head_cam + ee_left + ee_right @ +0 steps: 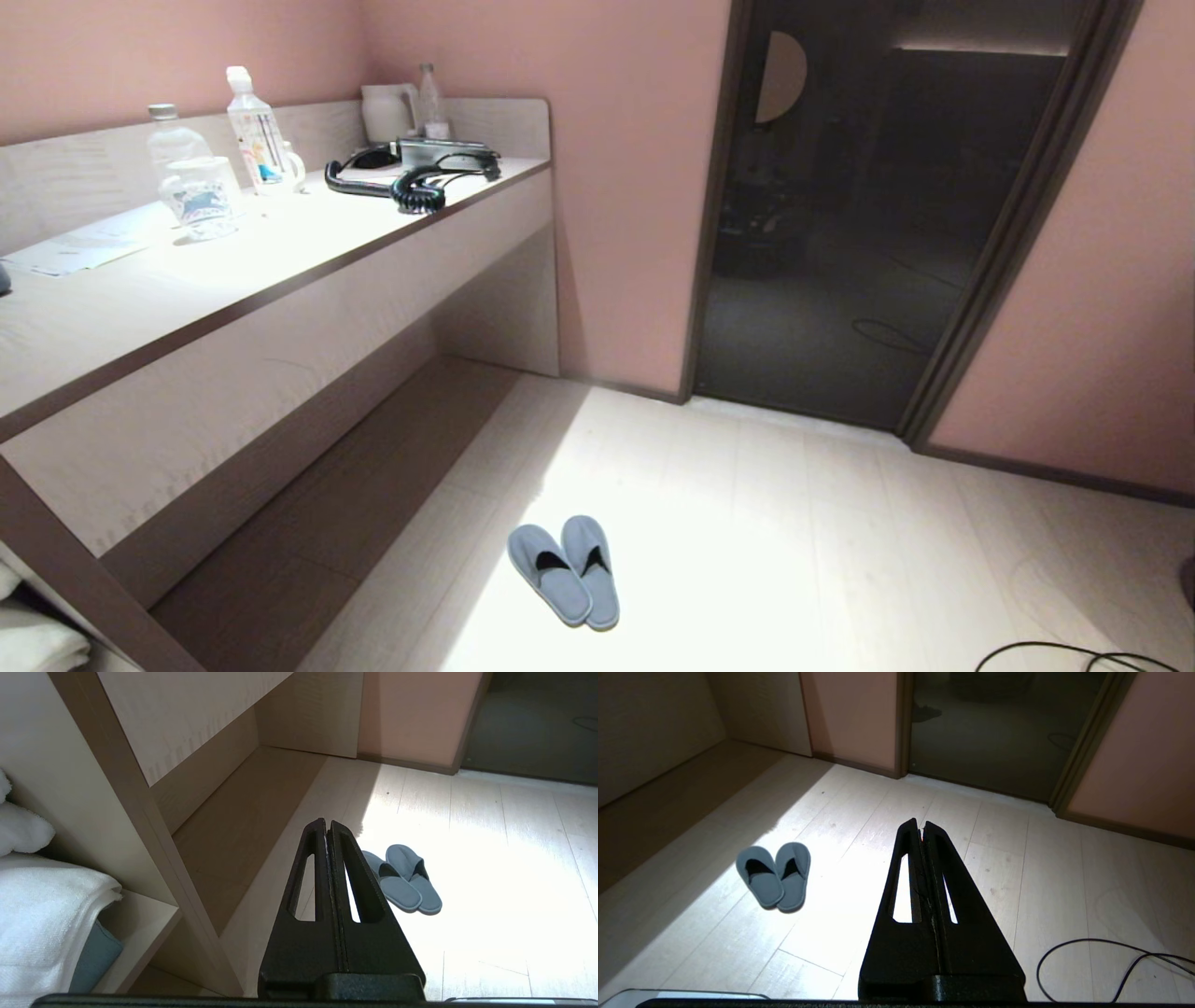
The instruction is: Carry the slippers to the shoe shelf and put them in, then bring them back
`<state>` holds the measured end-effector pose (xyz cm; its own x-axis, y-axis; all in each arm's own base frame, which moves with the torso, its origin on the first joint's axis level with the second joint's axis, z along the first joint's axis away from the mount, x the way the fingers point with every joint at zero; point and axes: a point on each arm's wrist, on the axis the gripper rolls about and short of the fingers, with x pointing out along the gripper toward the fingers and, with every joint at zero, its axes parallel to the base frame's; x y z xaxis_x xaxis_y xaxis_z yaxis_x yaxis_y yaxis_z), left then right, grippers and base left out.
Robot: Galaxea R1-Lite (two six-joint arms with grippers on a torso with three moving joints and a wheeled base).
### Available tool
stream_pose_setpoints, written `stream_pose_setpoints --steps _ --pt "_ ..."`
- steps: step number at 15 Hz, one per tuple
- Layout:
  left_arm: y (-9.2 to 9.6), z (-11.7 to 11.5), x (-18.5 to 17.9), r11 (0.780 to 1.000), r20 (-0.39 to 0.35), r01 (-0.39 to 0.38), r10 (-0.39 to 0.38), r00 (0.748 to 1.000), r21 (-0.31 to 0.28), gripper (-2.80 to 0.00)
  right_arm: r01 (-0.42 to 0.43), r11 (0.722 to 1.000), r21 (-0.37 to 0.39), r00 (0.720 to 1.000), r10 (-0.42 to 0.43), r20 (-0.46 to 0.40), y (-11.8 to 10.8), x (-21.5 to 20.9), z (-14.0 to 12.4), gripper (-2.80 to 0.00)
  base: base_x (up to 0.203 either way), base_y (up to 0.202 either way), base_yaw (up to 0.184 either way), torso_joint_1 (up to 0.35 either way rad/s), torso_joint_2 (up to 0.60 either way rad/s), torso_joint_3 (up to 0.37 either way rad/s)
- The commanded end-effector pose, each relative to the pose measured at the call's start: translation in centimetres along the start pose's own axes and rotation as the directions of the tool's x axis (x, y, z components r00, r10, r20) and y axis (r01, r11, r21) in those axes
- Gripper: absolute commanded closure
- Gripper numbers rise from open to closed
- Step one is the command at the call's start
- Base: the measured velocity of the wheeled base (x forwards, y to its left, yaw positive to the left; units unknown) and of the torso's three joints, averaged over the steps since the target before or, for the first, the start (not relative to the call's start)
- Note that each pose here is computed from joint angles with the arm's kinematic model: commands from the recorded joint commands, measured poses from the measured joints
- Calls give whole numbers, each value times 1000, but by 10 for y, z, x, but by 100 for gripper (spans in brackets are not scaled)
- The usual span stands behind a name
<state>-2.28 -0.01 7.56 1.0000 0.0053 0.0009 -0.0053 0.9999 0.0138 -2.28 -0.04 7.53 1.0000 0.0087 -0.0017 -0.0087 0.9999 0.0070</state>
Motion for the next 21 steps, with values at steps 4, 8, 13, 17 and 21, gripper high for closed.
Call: stream_pose_setpoints --steps 4,8,13,17,21 --pt "0 0 0 1000 1 -1 1 1000 -2 0 -2 1000 -1 1000 2 -3 0 0 0 0 0 0 0 0 0 0" --pt "0 0 0 1000 -1 -2 2 1000 -6 0 -2 1000 -2 1000 2 -3 0 0 0 0 0 0 0 0 0 0" --pt "0 0 0 1000 1 -1 1 1000 -8 0 -2 1000 -9 1000 2 -4 0 0 -1 0 -1 0 22 2 0 0" --pt "0 0 0 1000 0 -1 1 1000 -8 0 -5 1000 -21 1000 5 -4 0 0 0 0 -2 -9 174 4 1 1" --pt "0 0 0 1000 -1 -1 1 1000 -6 0 -5 1000 -21 1000 5 -4 0 0 0 0 -1 -9 177 1 1 0"
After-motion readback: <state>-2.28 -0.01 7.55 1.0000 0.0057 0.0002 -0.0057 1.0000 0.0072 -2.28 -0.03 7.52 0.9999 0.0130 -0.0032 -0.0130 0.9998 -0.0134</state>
